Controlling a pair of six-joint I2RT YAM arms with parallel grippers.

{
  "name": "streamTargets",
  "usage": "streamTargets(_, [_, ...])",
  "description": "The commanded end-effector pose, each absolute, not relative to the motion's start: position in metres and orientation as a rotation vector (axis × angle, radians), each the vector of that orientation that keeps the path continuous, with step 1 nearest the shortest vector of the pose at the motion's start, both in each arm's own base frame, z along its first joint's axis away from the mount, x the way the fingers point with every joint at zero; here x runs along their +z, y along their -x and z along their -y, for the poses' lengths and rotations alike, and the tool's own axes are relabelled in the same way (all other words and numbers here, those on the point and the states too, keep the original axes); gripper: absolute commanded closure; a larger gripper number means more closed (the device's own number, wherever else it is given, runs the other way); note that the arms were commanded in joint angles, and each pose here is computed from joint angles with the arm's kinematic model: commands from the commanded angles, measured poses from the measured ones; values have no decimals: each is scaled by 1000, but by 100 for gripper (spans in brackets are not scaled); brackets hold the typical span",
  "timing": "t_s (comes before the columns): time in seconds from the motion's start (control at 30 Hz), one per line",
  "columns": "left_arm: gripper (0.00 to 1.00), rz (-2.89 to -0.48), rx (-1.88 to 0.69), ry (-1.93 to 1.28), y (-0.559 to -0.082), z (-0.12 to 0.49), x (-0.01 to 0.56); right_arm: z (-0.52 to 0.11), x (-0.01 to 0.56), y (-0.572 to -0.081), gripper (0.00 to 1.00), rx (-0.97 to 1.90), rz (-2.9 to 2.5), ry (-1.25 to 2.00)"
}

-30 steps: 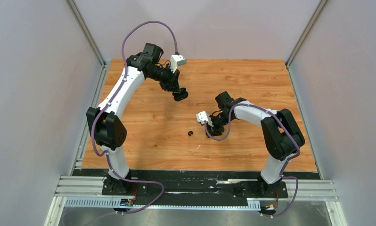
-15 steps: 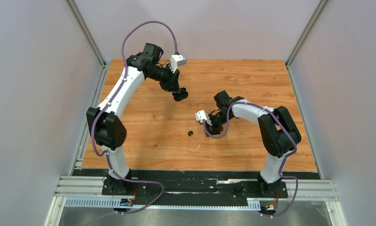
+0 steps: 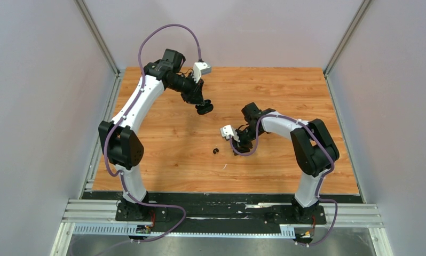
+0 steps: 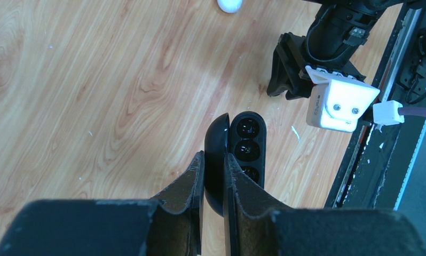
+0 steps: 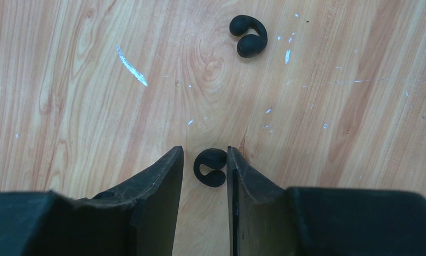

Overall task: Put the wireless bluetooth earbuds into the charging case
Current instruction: Adjust the right earbud at the center of the board.

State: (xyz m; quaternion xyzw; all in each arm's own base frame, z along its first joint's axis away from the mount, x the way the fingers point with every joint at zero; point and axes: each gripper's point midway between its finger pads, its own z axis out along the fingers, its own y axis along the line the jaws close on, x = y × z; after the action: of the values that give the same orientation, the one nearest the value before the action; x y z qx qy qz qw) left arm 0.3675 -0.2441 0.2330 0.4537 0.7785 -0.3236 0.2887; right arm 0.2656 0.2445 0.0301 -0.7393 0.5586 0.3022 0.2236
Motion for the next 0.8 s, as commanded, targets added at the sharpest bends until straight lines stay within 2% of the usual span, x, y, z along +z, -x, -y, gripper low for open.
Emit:
streamTargets(0.0, [100, -2055, -887, -1195, -369, 247, 243, -246, 30, -260, 65, 869, -1535, 2067])
streamTargets(0.43, [100, -2057, -888, -1194, -368, 247, 244, -240, 22, -259, 63, 857, -1551, 2100])
streamTargets(0.77, [100, -2055, -892, -1188, -368, 248, 245, -247, 41, -286, 62, 753, -1480, 2083])
